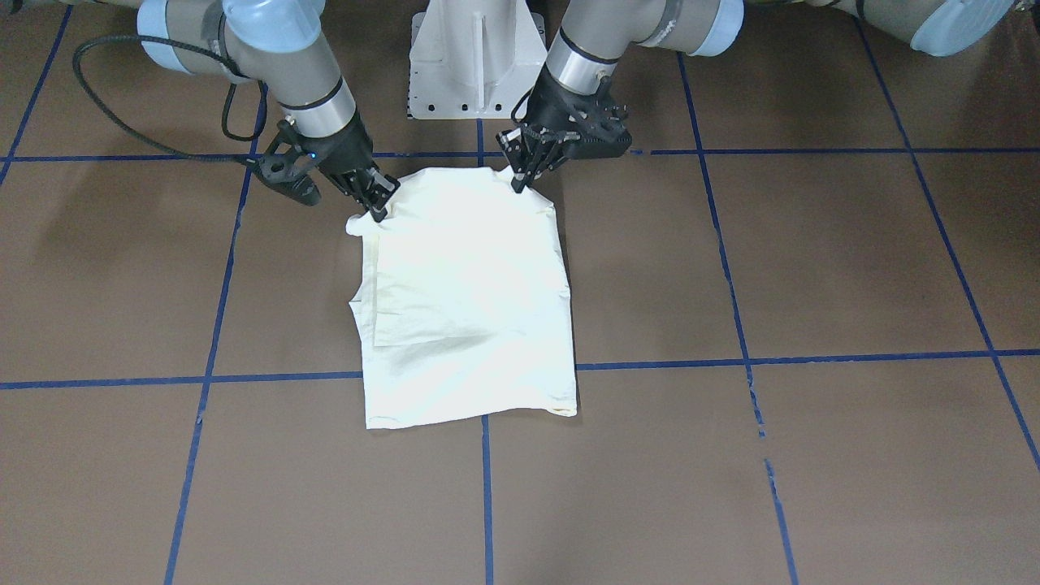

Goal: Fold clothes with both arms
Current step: 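Lift the near end with both grippers and fold it over the far end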

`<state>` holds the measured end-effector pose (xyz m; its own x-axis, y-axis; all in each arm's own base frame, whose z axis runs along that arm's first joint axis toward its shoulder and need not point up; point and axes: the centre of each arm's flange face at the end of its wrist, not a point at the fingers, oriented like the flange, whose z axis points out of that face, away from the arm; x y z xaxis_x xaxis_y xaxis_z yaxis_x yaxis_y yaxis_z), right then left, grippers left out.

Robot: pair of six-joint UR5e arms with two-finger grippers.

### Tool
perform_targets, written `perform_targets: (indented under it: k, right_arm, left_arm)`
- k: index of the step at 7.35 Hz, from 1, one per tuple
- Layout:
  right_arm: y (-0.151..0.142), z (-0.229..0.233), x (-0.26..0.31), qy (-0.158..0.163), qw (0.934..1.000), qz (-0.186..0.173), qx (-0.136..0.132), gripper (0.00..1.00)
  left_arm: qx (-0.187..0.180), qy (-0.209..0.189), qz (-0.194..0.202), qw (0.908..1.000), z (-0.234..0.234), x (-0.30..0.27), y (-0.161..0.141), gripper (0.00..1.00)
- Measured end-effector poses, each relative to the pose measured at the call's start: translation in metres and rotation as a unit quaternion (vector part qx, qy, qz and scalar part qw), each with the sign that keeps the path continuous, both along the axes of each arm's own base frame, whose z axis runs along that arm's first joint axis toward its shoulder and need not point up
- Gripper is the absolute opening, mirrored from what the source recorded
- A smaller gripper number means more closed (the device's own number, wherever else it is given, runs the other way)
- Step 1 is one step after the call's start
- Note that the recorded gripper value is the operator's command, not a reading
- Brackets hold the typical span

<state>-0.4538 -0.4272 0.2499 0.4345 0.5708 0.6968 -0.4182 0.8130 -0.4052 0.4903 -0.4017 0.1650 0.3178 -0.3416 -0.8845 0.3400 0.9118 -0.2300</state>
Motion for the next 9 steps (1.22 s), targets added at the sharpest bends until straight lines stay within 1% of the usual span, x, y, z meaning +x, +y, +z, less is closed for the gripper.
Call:
perform_targets:
  k: [1, 2, 3, 4, 5, 7, 9]
  right_arm:
    - [-0.05, 0.001, -0.004, 0.0, 0.9999, 0.008, -0.012, 0.0]
    - [-0.097, 0.003, -0.01, 0.008, 0.9996, 0.012, -0.024, 0.0]
    - [-0.126, 0.007, -0.012, 0.012, 0.9994, 0.015, -0.03, 0.0]
    - [-0.145, 0.01, -0.014, 0.011, 0.9993, 0.02, -0.031, 0.0]
    - [-0.162, 0.009, -0.021, 0.013, 0.9991, 0.022, -0.033, 0.0]
    - [-0.187, 0.003, -0.031, 0.017, 0.9988, 0.028, -0.038, 0.0]
    - [-0.209, -0.005, -0.025, 0.02, 0.9982, 0.04, -0.041, 0.0]
  left_arm:
    - [-0.003, 0.002, -0.019, 0.9998, 0.007, 0.001, -0.038, 0.0]
    - [-0.004, 0.0, -0.036, 0.9993, 0.021, 0.001, -0.071, 0.0]
    - [-0.003, -0.004, -0.048, 0.9988, 0.034, 0.002, -0.095, 0.0]
    - [-0.001, -0.007, -0.055, 0.9985, 0.042, 0.004, -0.112, 0.0]
    - [0.0, -0.009, -0.059, 0.9982, 0.045, 0.007, -0.123, 0.0]
    - [0.001, -0.011, -0.066, 0.9978, 0.046, 0.008, -0.137, 0.0]
    - [0.003, -0.014, -0.075, 0.9971, 0.052, 0.002, -0.151, 0.0]
